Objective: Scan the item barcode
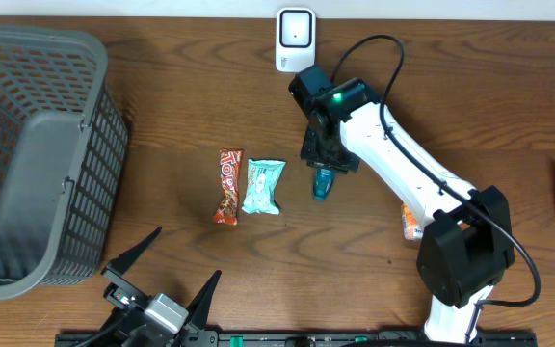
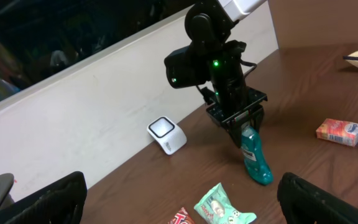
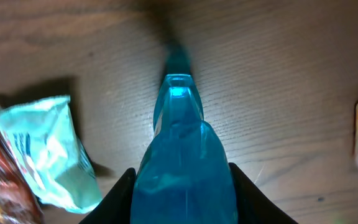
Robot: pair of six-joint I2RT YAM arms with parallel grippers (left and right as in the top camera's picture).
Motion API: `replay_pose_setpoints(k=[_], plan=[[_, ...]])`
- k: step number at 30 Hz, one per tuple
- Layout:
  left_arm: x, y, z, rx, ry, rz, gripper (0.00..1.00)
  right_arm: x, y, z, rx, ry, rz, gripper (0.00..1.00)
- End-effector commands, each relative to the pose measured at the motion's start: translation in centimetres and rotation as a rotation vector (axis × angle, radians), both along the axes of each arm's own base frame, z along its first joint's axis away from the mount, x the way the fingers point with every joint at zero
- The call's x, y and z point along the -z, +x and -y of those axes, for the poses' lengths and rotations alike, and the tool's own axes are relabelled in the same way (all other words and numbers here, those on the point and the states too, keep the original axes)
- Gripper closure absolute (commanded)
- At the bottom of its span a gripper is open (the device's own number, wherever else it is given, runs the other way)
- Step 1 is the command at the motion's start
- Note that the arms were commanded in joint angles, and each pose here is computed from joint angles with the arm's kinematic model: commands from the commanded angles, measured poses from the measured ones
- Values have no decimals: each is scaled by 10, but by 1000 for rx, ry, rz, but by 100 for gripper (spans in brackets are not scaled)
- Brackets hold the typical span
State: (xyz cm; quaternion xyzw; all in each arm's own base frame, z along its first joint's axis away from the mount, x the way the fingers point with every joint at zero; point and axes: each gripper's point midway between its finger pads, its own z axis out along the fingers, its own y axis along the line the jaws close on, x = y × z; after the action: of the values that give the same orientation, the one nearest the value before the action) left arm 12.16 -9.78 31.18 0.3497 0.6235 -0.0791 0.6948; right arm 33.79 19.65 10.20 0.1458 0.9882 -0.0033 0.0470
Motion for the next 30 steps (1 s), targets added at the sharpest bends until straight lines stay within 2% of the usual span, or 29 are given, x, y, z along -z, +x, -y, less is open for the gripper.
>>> replay_pose_setpoints(k=[1, 8, 11, 13, 19, 23, 30], plan=[[-1, -1, 0, -1, 7, 14, 2, -20, 11, 6, 233, 6, 84, 99], [-1, -1, 0, -1, 7, 14, 2, -19, 5, 33, 751, -23, 89, 98], [-1, -1, 0, -1, 7, 14, 2, -19, -10, 47, 1088, -55, 74, 97], [-1, -1, 0, -1, 7, 14, 2, -19, -11, 47, 1183, -49, 81, 95], [-1, -1, 0, 0, 7, 15, 2, -16, 5, 40, 1243, 15, 120, 96], [-1, -1, 0, 0, 6, 17, 2, -10, 19, 35, 1244, 46, 154, 94], [-1, -1, 0, 0, 6, 17, 2, 10, 26, 18, 1244, 93, 93, 86]])
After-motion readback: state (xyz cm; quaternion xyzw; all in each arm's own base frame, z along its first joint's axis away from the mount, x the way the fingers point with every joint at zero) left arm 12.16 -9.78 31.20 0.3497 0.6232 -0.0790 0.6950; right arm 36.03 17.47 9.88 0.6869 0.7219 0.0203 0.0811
